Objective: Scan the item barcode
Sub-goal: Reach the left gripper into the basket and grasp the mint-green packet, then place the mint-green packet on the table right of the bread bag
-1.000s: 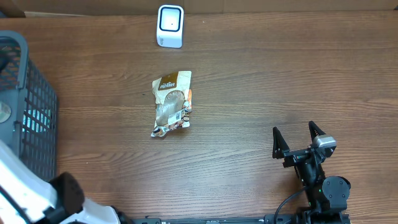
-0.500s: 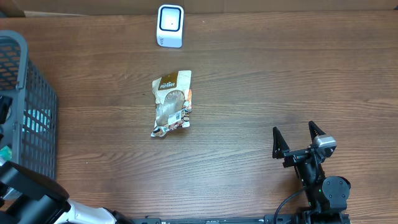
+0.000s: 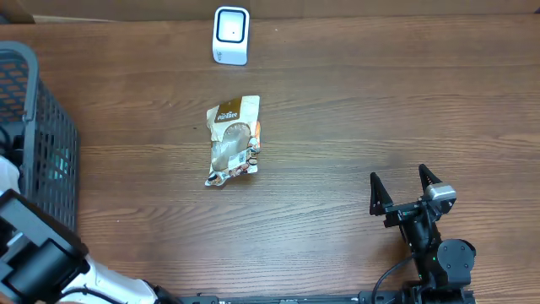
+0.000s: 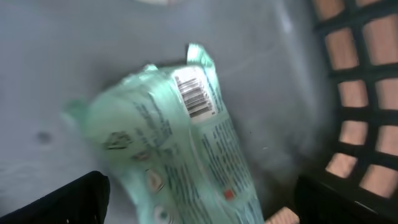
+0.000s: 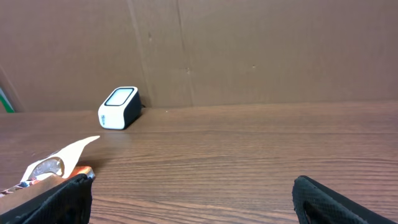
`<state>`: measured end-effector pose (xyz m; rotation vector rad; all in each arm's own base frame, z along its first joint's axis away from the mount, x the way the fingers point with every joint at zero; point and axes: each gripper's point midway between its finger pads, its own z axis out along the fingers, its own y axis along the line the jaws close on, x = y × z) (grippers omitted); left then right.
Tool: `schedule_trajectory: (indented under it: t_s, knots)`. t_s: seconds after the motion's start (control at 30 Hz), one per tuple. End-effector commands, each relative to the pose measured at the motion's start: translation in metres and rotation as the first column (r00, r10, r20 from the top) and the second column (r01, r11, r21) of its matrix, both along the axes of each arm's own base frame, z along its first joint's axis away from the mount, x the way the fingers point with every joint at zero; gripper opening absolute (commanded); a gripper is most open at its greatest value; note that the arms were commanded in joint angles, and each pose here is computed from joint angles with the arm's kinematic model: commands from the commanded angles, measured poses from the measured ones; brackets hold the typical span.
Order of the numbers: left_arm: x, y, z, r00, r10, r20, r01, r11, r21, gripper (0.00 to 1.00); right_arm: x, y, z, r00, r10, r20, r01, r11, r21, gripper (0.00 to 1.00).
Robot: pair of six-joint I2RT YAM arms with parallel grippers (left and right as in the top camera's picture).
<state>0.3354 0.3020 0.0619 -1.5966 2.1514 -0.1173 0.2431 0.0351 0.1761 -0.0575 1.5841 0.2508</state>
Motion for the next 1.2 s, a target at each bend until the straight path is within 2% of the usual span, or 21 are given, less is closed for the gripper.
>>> schedule_trajectory:
  t_s: [0.0, 0.1, 0.13, 0.17, 0.23, 0.33, 0.47, 0.6, 0.73, 0.77, 0.8, 0.87, 0.97, 1.03, 1.17]
  knots:
    - [-0.004, -0.006, -0.042, 0.998, -0.003, -0.066, -0.001, 0.998, -0.064, 0.95, 0.0, -0.002, -0.002, 1.0, -0.008, 0.001, 0.008, 1.0, 0.001, 1.0]
    - [-0.006, -0.009, -0.059, 0.996, -0.006, -0.093, -0.003, 0.996, -0.091, 0.92, 0.0, -0.002, -0.002, 1.0, -0.008, 0.001, 0.008, 1.0, 0.001, 1.0]
    - [-0.007, -0.01, -0.065, 0.995, -0.007, -0.102, -0.003, 0.995, -0.102, 0.79, 0.0, -0.002, -0.002, 1.0, -0.008, 0.001, 0.008, 1.0, 0.001, 1.0]
    - [-0.008, -0.01, -0.065, 0.994, -0.007, -0.105, -0.003, 0.995, -0.104, 0.7, 0.0, -0.002, -0.002, 1.0, -0.008, 0.001, 0.008, 1.0, 0.001, 1.0]
    - [-0.007, -0.01, -0.064, 0.995, -0.007, -0.102, -0.003, 0.995, -0.102, 0.38, 0.0, -0.002, -0.002, 1.0, -0.008, 0.001, 0.008, 1.0, 0.001, 1.0]
    - [-0.009, -0.011, -0.063, 0.994, -0.009, -0.106, -0.002, 0.994, -0.109, 0.04, 0.0, -0.002, -0.002, 1.0, -0.008, 0.001, 0.008, 1.0, 0.001, 1.0]
    - [-0.004, -0.007, -0.041, 0.995, -0.012, -0.101, 0.001, 0.994, -0.111, 0.04, 0.0, -0.002, -0.002, 1.0, -0.008, 0.001, 0.008, 1.0, 0.001, 1.0]
    - [0.006, 0.009, 0.017, 0.998, -0.016, -0.062, 0.012, 0.998, -0.067, 0.04, 0.0, -0.002, -0.002, 1.0, -0.008, 0.001, 0.008, 1.0, 0.0, 1.0]
    - [0.015, 0.02, 0.102, 0.998, -0.048, 0.027, 0.047, 0.999, 0.027, 0.04, 0.0, -0.002, -0.002, 1.0, -0.008, 0.001, 0.008, 1.0, 0.001, 1.0]
    - [0.02, 0.017, 0.15, 0.991, -0.093, 0.097, 0.085, 0.993, 0.087, 0.04, 0.0, -0.002, -0.002, 1.0, -0.008, 0.001, 0.008, 1.0, 0.001, 1.0]
    - [0.02, 0.014, 0.171, 0.986, -0.111, 0.126, 0.097, 0.989, 0.112, 0.04, 0.0, -0.002, -0.002, 1.0, -0.008, 0.001, 0.008, 1.0, 0.0, 1.0]
    - [0.015, -0.003, 0.241, 0.963, -0.168, 0.213, 0.122, 0.97, 0.211, 0.04, 0.0, -0.002, -0.002, 1.0, -0.008, 0.001, 0.008, 1.0, 0.001, 1.0]
    - [-0.002, -0.034, 0.305, 0.936, -0.217, 0.279, 0.126, 0.942, 0.31, 0.04, 0.0, -0.002, -0.002, 1.0, -0.008, 0.001, 0.008, 1.0, 0.001, 1.0]
    - [-0.01, -0.06, 0.33, 0.914, -0.276, 0.299, 0.161, 0.92, 0.357, 0.04, 0.0, -0.002, -0.002, 1.0, -0.008, 0.001, 0.008, 1.0, 0.001, 1.0]
    - [-0.01, -0.133, 0.35, 0.841, -0.464, 0.277, 0.332, 0.849, 0.412, 0.04, 0.0, -0.002, -0.002, 1.0, -0.008, 0.001, 0.008, 1.0, 0.001, 1.0]
